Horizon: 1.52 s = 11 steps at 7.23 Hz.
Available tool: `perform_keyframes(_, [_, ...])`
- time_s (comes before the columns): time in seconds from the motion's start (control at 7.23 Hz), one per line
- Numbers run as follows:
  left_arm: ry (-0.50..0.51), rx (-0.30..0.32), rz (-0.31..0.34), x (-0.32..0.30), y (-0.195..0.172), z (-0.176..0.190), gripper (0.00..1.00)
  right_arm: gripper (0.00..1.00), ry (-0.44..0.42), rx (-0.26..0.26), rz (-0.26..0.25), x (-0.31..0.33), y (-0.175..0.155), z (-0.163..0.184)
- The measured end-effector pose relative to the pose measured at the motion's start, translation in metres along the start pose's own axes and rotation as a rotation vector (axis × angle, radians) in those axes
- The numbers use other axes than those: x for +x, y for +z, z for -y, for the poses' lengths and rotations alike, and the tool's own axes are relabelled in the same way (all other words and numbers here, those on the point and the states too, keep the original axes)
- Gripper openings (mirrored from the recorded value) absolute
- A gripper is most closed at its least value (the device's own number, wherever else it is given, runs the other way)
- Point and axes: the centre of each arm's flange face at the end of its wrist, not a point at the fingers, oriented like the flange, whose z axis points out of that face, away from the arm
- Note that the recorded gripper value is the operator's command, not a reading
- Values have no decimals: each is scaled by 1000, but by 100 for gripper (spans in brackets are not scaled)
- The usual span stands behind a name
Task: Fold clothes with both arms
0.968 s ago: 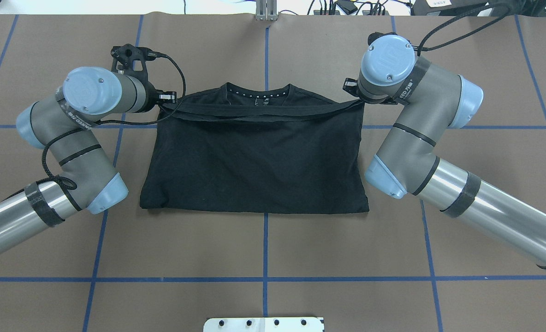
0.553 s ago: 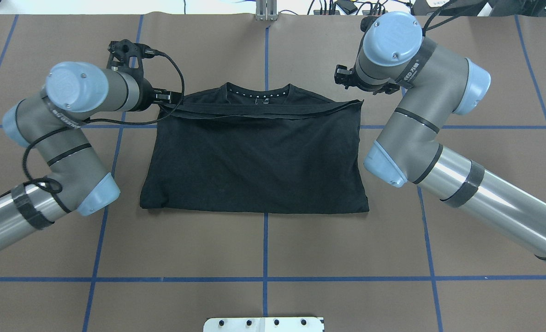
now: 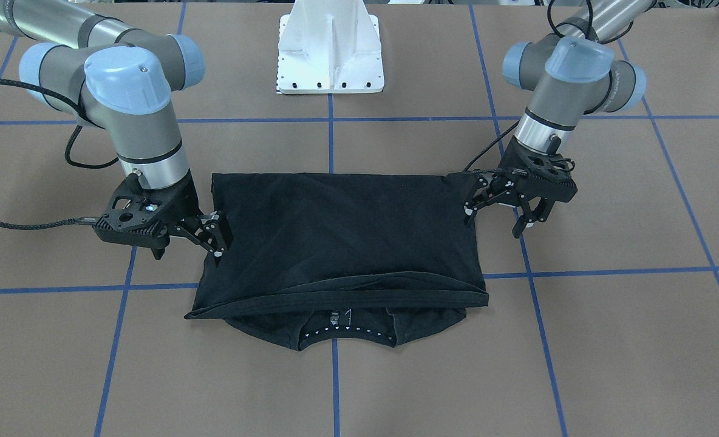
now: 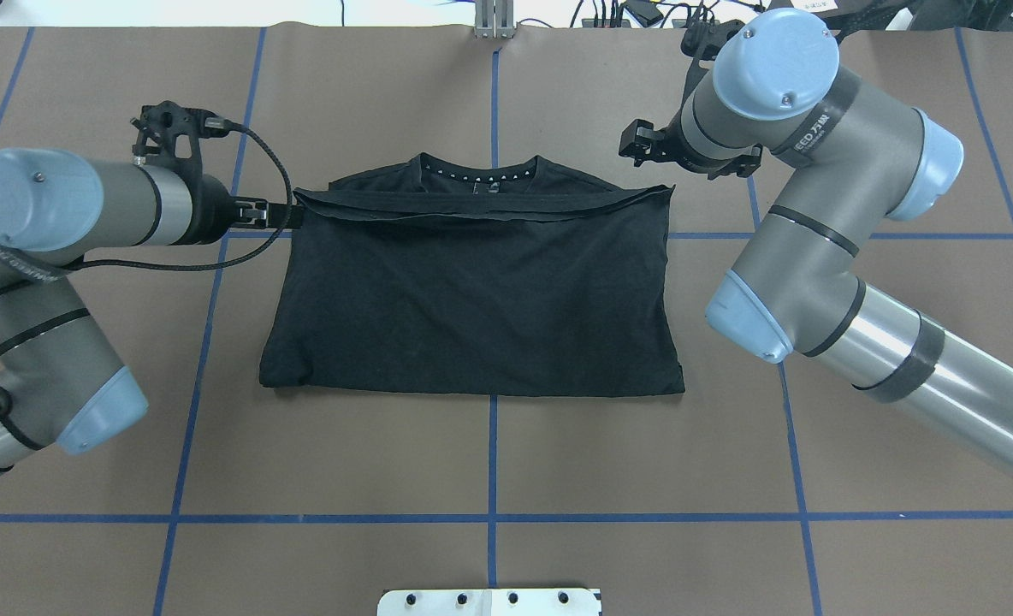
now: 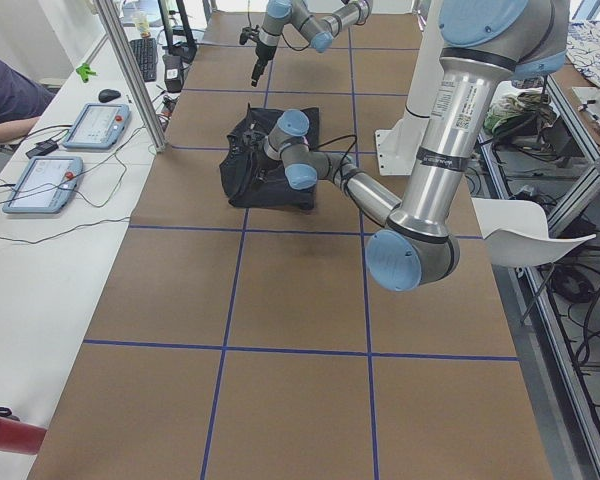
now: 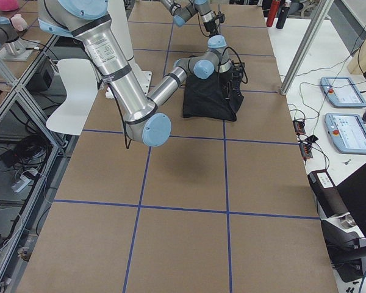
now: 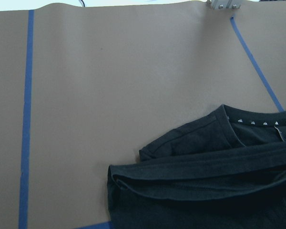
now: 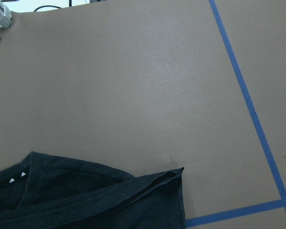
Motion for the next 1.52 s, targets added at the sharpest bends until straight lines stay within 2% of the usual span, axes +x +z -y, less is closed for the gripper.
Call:
perform_keyframes(0.28, [-18,-29,-62,-22,1,-53,100,100,-7,2,15,0,-7,-4])
perform_keyframes(0.55, [-38,-98,-93,-9,14,-100,99,100,-8,3,19,-1,-9,-5])
perform_keyframes(0.83, [-38,-148,-109,4,21,-129,93,100,-9,3,21,-1,-9,-5])
perform_keyframes(0.97, [-33,-167,-111,7,23,-142,85,100,-9,4,21,-1,-9,-5])
perform_keyframes(1.11, [-30,-179,-106,7,24,-151,67,100,-9,4,20,-1,-8,-5])
perform_keyframes(1.38, [-50,-187,-99,10,26,-163,14,100,-9,8,18,0,-8,-4])
perform_keyframes(1.52, [-58,-189,-100,12,26,-165,0,100,-9,10,19,0,-9,-4])
